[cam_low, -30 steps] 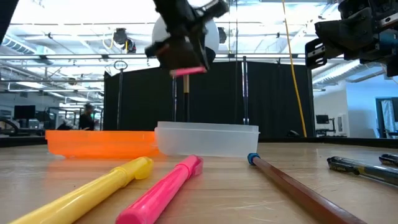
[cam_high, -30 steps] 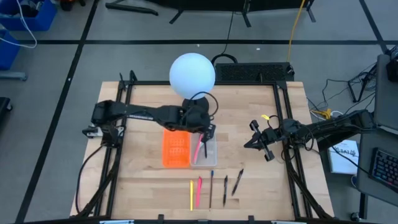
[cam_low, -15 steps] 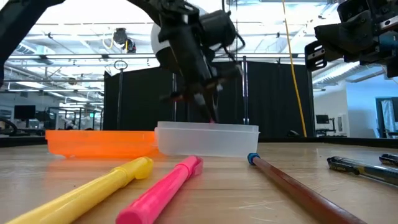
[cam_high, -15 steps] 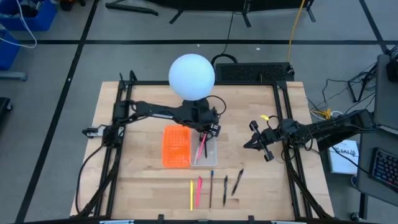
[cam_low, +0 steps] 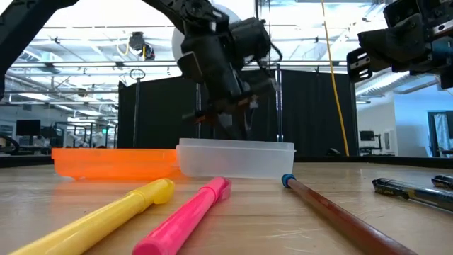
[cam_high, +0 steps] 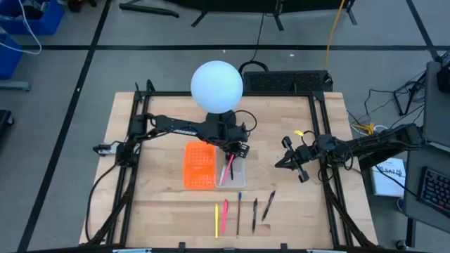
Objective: Pick & place school supplies into a supply box
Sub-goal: Put the pink pencil into the pencil box, then put the right black pen into the pencil box
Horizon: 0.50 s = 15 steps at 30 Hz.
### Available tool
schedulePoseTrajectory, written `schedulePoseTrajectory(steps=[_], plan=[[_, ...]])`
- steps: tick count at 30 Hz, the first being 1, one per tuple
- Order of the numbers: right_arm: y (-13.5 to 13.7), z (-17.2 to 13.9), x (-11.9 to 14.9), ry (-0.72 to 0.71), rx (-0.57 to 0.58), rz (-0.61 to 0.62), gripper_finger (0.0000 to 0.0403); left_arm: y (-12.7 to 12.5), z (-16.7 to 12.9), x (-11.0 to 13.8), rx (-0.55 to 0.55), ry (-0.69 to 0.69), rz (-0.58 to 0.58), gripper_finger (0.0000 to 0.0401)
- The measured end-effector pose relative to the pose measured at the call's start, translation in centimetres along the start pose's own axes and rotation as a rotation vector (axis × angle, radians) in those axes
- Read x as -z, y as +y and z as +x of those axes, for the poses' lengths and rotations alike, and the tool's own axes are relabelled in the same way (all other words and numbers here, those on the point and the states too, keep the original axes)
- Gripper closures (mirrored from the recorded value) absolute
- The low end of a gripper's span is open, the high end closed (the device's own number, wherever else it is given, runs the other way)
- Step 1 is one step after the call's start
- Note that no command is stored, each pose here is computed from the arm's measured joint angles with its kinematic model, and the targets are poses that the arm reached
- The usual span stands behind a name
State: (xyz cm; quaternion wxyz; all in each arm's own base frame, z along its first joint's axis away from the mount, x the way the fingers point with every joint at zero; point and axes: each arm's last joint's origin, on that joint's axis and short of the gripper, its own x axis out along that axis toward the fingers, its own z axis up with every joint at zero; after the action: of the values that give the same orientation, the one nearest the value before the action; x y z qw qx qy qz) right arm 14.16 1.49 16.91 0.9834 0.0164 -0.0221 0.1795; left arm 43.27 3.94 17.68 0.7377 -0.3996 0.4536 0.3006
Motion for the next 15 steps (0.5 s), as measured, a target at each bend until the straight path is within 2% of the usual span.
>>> schedulePoseTrajectory(steps=[5,9,12,15], plan=[[0.0,0.0,0.1,0.007,0.0,0.003,0.0403,-0.7,-3.8,-0.2,0.034,-0.098,0.076,0.0268],[0.0,0.0,0.1,0.007,0.0,0.003,0.0403,-1.2,-9.0,0.1,0.038,-0.232,0.254,0.0258],[0.0,0.0,0.1,0.007,0.0,0.003,0.0403,-1.2,-14.0,1.3,0.008,-0.354,0.375,0.0273],[0.0,0.0,0.0,0.005,-0.001,0.011,0.0403,-0.5,-18.4,2.4,0.004,-0.455,0.472,0.0308]])
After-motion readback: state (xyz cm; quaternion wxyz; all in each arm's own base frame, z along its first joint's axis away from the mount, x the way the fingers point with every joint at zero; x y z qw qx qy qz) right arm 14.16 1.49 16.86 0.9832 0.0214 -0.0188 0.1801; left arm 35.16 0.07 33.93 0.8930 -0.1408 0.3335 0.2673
